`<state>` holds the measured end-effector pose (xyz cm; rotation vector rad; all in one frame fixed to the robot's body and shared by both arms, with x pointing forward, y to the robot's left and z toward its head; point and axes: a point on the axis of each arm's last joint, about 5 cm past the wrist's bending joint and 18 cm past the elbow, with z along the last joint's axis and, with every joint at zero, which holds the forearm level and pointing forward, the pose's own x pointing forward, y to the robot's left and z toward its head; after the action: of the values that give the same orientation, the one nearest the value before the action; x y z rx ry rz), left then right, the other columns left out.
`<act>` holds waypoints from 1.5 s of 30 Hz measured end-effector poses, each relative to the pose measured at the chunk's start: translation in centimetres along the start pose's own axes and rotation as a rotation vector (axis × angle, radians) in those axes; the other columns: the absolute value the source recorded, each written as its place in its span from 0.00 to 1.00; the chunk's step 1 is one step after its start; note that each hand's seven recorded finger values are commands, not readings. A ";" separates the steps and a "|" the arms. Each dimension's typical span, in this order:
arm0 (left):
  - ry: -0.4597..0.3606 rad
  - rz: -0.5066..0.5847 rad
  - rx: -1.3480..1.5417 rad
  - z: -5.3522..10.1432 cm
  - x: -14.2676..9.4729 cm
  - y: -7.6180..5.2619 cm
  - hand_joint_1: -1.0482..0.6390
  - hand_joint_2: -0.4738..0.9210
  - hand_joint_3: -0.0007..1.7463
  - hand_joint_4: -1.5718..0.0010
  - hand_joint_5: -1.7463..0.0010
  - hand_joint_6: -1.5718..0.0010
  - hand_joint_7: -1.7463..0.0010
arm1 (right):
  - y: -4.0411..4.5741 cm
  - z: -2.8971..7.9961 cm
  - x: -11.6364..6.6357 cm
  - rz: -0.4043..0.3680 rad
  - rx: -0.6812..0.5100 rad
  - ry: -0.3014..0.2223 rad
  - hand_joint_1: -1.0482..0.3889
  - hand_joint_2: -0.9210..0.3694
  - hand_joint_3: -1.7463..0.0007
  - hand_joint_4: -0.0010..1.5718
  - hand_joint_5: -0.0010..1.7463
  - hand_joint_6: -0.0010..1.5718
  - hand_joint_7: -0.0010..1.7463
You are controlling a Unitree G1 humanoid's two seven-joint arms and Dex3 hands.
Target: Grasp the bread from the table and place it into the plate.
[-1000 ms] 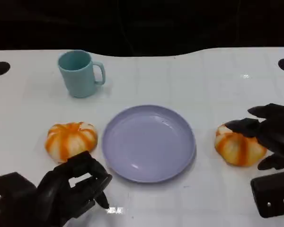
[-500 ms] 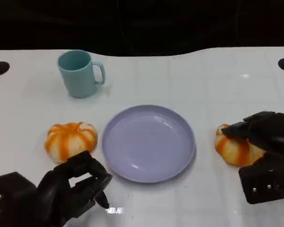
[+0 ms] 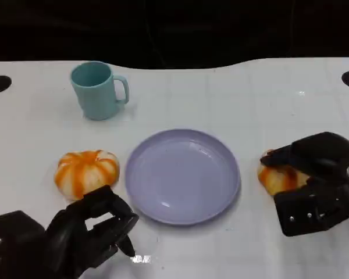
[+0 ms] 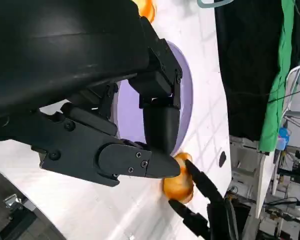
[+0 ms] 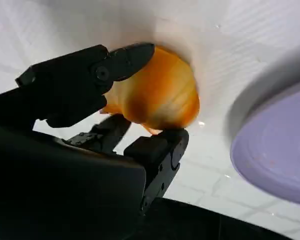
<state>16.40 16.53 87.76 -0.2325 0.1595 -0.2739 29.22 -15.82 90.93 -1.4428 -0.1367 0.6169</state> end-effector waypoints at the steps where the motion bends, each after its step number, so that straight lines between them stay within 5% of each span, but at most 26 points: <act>1: 0.000 0.000 0.000 0.0 0.0 0.0 0.29 1.00 0.14 0.54 0.00 0.57 0.12 | 0.08 0.1 0.1 -0.014 0.009 0.001 0.65 0.00 0.98 0.54 0.77 0.78 0.07; 3: 0.002 0.003 -0.001 0.1 0.0 0.0 0.29 1.00 0.14 0.54 0.00 0.57 0.12 | 0.19 0.1 0.4 -0.043 0.029 0.003 0.67 0.00 0.95 0.54 0.88 0.83 0.10; 5: 0.005 0.003 -0.001 0.1 0.0 -0.1 0.29 1.00 0.14 0.54 0.00 0.57 0.12 | 0.15 0.1 0.6 -0.067 0.036 0.005 0.67 0.01 0.88 0.54 0.97 0.68 0.51; 7: 0.005 0.002 -0.001 0.1 0.0 -0.1 0.28 1.00 0.13 0.54 0.00 0.57 0.12 | 0.08 -0.1 0.7 -0.088 0.037 0.009 0.68 0.01 0.85 0.55 0.99 0.57 0.75; 9: 0.005 0.002 -0.001 0.1 0.0 -0.1 0.28 1.00 0.14 0.54 0.00 0.57 0.13 | 0.07 -0.2 0.8 -0.110 0.036 0.008 0.67 0.03 0.84 0.54 1.00 0.53 0.82; 14: 0.004 0.002 0.000 0.1 0.0 -0.1 0.29 1.00 0.14 0.54 0.00 0.58 0.13 | 0.36 -0.6 0.8 -0.180 0.042 0.002 0.67 0.10 0.75 0.53 1.00 0.54 0.75; 20: 0.004 0.002 0.001 0.1 0.0 -0.1 0.29 1.00 0.14 0.54 0.00 0.57 0.13 | 0.96 -0.7 0.8 -0.277 0.076 -0.020 0.70 0.27 0.58 0.55 1.00 0.51 0.84; 26: 0.003 0.003 0.014 0.1 0.0 -0.1 0.28 1.00 0.13 0.53 0.00 0.56 0.13 | 1.57 -0.6 0.9 -0.354 0.100 -0.028 0.72 0.35 0.46 0.57 1.00 0.57 0.73; 31: 0.004 0.003 0.012 0.1 0.0 -0.1 0.29 1.00 0.13 0.54 0.00 0.57 0.13 | 1.61 -0.2 1.0 -0.411 0.132 -0.066 0.74 0.41 0.38 0.59 1.00 0.55 0.84; 45: 0.003 0.006 0.006 0.0 0.0 -0.1 0.30 1.00 0.14 0.54 0.00 0.56 0.13 | -0.75 1.4 1.2 -0.594 0.218 -0.215 0.76 0.54 0.26 0.61 1.00 0.48 0.98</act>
<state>16.36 16.48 87.81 -0.2258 0.1627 -0.2691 29.83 -14.07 91.53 -1.0479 -0.6243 0.2811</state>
